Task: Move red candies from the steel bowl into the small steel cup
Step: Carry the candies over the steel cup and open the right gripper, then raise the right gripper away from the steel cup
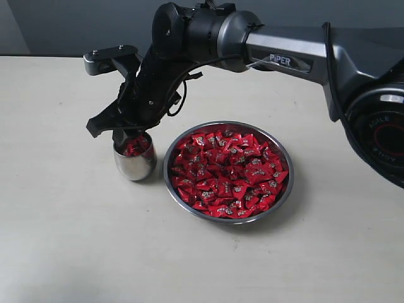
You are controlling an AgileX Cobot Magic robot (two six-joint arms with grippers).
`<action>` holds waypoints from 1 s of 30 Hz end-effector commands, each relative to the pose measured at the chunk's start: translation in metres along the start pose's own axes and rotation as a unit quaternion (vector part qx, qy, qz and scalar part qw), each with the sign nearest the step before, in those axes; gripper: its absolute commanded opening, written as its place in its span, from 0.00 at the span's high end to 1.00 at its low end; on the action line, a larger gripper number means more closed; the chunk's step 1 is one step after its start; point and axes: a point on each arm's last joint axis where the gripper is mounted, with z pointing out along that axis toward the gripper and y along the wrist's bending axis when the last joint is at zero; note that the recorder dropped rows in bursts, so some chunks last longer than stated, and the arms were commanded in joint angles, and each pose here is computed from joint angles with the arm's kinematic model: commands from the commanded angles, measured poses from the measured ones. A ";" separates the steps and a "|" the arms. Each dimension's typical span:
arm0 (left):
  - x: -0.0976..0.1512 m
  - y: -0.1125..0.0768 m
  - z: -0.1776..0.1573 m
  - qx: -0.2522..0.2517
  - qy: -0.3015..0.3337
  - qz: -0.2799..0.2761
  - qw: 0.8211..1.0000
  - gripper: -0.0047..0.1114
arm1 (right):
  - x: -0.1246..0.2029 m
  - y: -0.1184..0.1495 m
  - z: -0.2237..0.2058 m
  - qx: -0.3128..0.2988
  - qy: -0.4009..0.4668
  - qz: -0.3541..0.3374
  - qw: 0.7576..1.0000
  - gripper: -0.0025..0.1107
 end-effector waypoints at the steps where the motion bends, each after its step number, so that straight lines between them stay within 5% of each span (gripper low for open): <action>1: 0.001 -0.001 0.000 0.005 -0.004 0.000 1.000 0.96 | -0.003 -0.001 -0.003 0.006 -0.010 -0.004 1.000 0.96; 6: 0.001 -0.001 0.000 0.005 -0.004 0.000 1.000 0.96 | -0.003 -0.001 -0.003 0.005 -0.011 -0.003 1.000 0.93; 12: 0.001 -0.001 0.000 0.005 -0.004 0.000 1.000 0.96 | -0.003 0.000 -0.003 0.004 -0.010 -0.003 1.000 0.68; 30: 0.001 -0.001 0.000 0.005 -0.004 0.000 1.000 0.96 | -0.004 0.001 -0.003 -0.005 -0.013 0.009 1.000 0.68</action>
